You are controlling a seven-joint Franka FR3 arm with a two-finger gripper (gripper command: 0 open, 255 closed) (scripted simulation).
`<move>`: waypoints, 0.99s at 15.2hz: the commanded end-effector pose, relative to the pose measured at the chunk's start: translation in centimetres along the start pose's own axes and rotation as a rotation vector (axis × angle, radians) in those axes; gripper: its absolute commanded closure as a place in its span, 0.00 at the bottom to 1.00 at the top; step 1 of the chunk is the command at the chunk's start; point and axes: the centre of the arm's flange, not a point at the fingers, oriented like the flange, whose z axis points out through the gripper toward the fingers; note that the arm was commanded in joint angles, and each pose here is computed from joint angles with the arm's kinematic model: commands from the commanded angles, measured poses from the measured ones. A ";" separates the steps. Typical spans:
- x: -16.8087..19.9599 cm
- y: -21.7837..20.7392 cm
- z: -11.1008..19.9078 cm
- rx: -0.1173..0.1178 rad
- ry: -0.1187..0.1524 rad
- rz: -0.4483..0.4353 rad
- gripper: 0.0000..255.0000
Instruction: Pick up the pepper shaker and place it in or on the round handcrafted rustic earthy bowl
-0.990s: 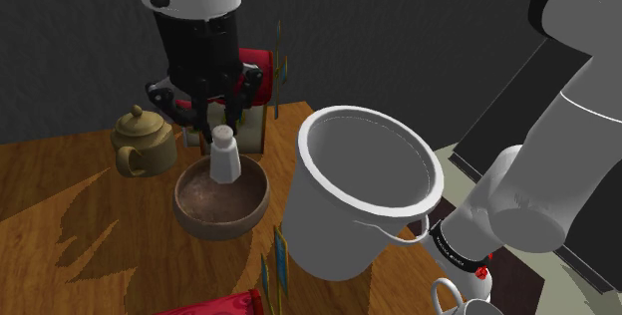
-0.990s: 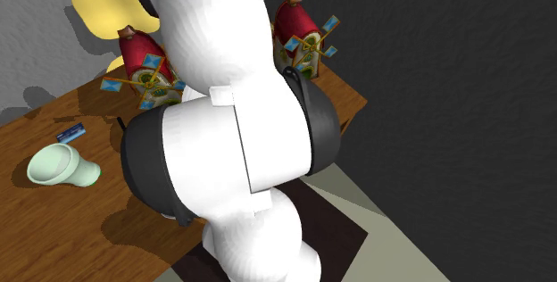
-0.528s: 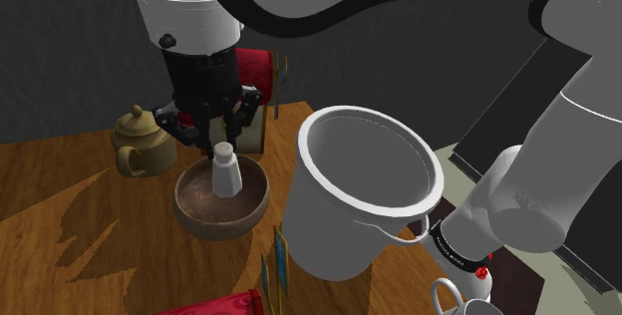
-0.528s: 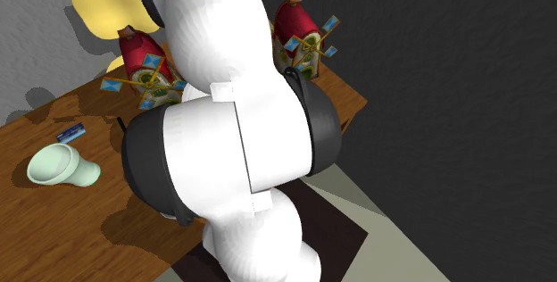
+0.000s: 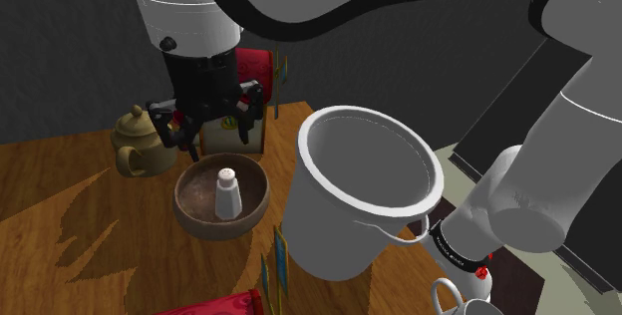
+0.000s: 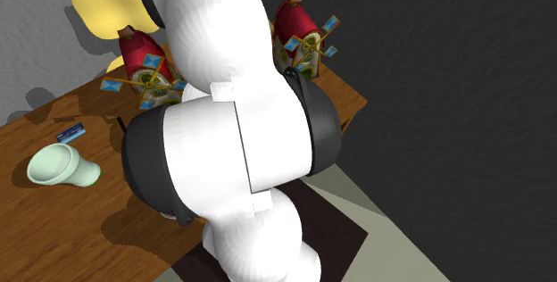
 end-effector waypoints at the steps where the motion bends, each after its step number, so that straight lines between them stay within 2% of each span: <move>1: 0.0 0.0 0.0 0.000 0.000 0.000 0.00; 4: 0.0 0.0 0.0 0.000 0.000 0.000 0.00; 8: 0.0 0.0 -5.0 0.000 0.000 0.000 0.00; 15: 0.0 0.0 -5.0 0.000 0.000 0.000 0.00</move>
